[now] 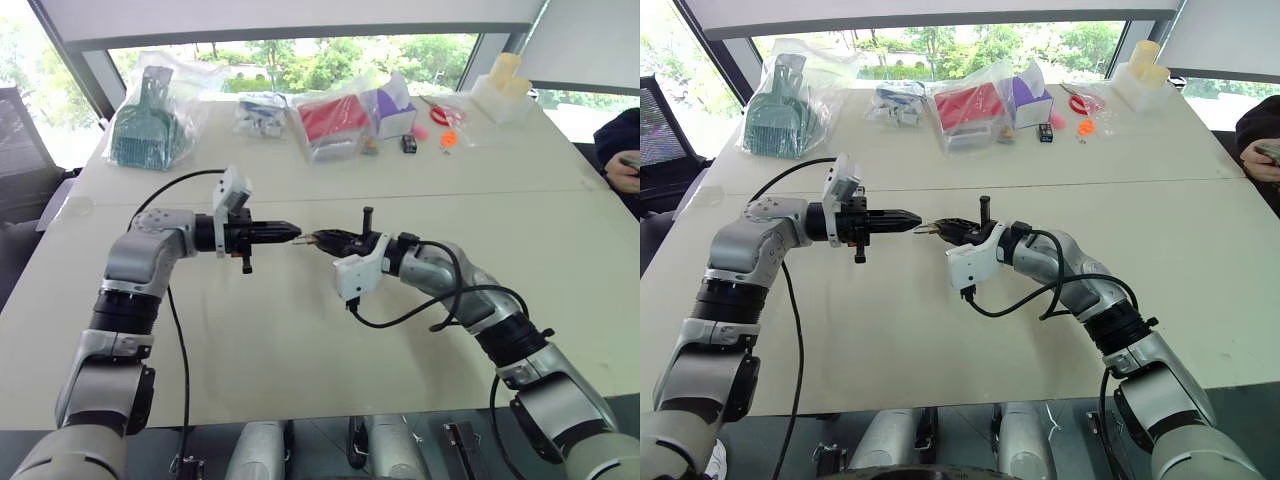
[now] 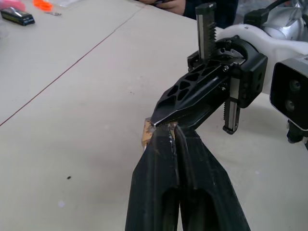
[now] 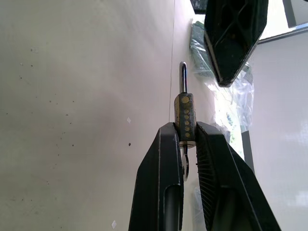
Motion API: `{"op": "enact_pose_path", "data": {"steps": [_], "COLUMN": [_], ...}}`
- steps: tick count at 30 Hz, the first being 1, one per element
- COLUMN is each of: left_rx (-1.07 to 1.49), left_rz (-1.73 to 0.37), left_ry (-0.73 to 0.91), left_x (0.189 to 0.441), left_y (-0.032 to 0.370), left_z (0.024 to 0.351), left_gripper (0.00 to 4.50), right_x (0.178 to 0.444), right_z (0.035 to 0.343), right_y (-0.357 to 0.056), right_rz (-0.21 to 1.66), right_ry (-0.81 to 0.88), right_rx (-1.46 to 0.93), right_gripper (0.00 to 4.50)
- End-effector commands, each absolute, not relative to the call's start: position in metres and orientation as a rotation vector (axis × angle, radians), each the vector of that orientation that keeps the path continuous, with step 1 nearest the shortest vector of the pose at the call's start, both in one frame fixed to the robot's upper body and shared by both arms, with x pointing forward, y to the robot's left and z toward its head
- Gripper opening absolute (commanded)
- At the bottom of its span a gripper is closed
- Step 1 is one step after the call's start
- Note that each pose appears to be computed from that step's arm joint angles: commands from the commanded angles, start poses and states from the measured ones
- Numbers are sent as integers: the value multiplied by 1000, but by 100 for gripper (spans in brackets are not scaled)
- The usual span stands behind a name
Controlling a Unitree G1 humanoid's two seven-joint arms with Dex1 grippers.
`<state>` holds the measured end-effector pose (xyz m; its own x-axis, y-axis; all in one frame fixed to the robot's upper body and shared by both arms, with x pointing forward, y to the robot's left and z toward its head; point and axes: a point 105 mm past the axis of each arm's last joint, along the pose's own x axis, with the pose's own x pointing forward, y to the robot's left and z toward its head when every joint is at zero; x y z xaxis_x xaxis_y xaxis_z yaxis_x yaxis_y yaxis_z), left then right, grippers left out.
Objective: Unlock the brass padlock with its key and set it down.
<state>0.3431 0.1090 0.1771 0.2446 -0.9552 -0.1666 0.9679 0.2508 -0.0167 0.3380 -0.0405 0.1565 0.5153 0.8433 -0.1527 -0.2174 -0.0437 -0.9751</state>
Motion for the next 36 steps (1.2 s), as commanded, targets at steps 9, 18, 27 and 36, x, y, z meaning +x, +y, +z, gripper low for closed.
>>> {"op": "enact_pose_path", "data": {"steps": [9,18,27,36], "left_rx": [199,186,214,165], "left_rz": [-1284,-1226,-1214,-1110], "left_ry": [179,123,175,181], "left_x": [352,366,359,342], "left_y": [113,114,131,160], "left_z": [155,163,154,154], "left_gripper": [7,7,7,7], "right_x": [337,336,340,362], "right_z": [175,175,169,136], "right_y": [-38,-36,-39,-60], "right_rz": [912,917,925,880], "right_ry": [-659,-660,-625,-502], "right_rx": [-1331,-1326,-1324,-1376], "right_gripper": [0,0,0,0]}}
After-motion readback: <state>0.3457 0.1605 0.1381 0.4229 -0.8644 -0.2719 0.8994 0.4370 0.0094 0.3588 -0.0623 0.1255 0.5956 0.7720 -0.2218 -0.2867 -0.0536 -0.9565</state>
